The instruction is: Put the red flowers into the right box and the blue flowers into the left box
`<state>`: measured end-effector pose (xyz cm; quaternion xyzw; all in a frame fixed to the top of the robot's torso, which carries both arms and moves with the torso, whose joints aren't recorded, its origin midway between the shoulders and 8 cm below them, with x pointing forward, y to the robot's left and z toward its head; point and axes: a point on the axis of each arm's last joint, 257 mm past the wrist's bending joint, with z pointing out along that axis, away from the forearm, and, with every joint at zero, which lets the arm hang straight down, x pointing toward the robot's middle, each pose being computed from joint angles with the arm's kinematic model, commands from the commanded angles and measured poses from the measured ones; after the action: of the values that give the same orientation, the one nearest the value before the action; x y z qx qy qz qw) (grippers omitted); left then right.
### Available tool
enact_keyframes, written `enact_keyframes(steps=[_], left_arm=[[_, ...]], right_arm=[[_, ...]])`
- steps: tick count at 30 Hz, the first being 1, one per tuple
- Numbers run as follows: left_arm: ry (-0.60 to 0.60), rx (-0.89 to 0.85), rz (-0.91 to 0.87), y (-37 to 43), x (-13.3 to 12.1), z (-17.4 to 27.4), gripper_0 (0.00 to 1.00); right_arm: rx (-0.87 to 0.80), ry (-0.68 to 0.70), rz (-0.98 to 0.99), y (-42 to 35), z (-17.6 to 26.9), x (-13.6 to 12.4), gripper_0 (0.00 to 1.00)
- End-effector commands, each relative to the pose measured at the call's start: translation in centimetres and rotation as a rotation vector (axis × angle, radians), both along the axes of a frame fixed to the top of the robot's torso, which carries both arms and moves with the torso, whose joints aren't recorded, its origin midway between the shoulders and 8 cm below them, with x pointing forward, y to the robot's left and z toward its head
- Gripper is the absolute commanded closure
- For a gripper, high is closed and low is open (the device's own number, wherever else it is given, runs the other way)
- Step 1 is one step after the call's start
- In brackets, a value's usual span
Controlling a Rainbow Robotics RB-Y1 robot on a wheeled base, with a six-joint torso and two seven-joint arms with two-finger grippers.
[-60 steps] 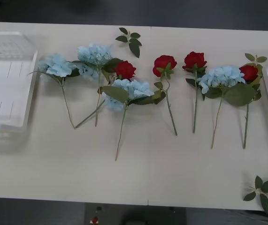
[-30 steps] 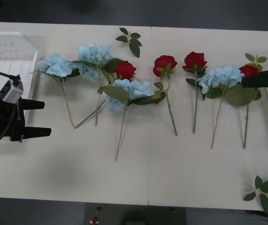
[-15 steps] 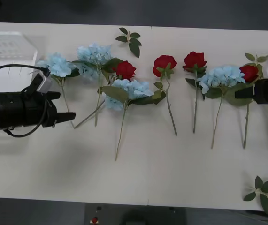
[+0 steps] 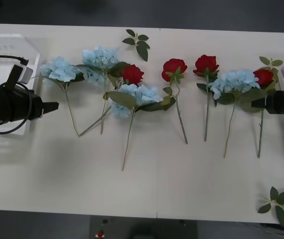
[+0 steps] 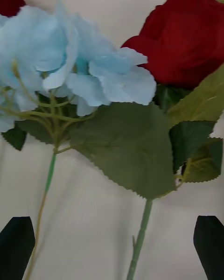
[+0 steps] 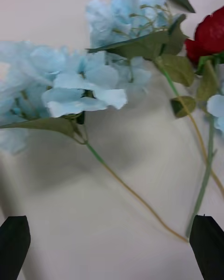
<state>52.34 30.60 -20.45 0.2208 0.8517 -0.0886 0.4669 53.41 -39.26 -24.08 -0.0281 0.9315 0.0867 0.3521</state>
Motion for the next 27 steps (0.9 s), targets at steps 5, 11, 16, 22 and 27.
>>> enact_keyframes(steps=[5, 11, 16, 22, 27], left_arm=[[-0.043, -0.066, 0.154, 2.4, 4.0, 1.6, 0.0], [-0.056, -0.081, 0.203, 1.7, 6.4, 0.4, 0.0], [-0.052, -0.098, 0.223, 0.4, 7.2, 0.1, 0.0], [-0.032, -0.087, 0.245, -0.9, 8.0, -1.1, 0.0], [-0.013, -0.059, 0.261, -1.1, 8.9, -2.8, 0.0]], right_arm=[[-0.026, -0.023, -0.043, -0.6, 0.1, 2.7, 0.0], [-0.017, 0.001, -0.063, -0.3, -2.3, 2.9, 0.0], [-0.01, 0.022, -0.087, -0.5, -3.9, 2.7, 0.0], [-0.006, 0.039, -0.102, -0.4, -5.2, 2.7, 0.0], [-0.011, 0.046, -0.098, 0.0, -5.8, 2.6, 0.0]])
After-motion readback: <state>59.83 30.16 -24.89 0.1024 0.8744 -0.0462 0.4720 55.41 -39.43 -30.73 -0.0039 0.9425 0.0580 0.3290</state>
